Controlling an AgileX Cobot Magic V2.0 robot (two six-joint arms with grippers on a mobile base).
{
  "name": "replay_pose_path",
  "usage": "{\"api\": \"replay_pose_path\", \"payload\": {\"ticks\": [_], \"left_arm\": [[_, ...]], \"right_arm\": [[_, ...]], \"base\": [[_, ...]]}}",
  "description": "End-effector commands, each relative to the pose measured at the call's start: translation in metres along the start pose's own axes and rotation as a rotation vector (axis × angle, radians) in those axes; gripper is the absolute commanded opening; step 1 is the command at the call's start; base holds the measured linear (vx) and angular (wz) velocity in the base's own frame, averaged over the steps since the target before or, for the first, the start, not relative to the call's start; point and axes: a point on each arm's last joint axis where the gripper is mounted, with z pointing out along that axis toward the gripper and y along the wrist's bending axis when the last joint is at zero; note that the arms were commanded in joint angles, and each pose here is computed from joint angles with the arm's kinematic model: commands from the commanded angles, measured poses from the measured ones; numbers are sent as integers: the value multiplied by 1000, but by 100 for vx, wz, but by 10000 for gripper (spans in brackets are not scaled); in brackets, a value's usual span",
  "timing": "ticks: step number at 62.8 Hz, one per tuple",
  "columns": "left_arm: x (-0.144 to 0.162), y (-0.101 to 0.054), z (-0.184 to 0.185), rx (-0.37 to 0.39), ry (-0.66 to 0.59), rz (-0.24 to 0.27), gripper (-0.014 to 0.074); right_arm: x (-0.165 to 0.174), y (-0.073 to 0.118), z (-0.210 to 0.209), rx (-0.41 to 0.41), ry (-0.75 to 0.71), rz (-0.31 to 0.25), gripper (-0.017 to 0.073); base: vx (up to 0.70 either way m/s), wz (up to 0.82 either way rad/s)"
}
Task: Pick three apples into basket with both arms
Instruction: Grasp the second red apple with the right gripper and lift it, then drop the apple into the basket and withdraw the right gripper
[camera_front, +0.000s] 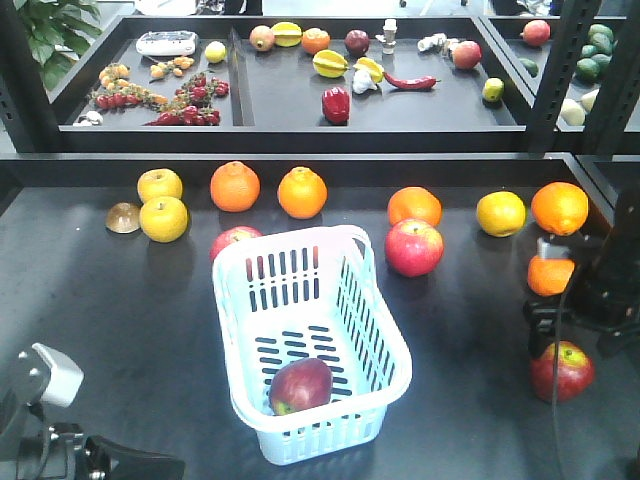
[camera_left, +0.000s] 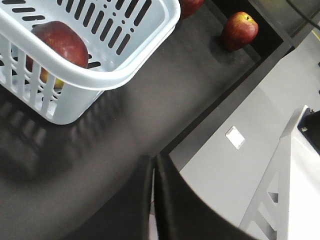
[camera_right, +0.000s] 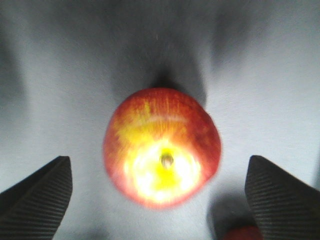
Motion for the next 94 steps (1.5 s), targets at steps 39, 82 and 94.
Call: {"api": "replay_pose_path", "payload": {"ticks": [39, 82, 94], "left_arm": [[-10, -4, -3, 23, -54, -16, -6], [-10, -4, -3, 24, -56, -18, -6], [-10, -4, -3, 24, -57, -20, -6]], "right_arm": [[5, 18, -79, -113, -218, -104, -3], [68, 209, -184, -494, -467, -705, 25], [63, 249, -165, -440, -505, -789, 211]], "base": [[0, 0], [0, 0], [0, 0]]}}
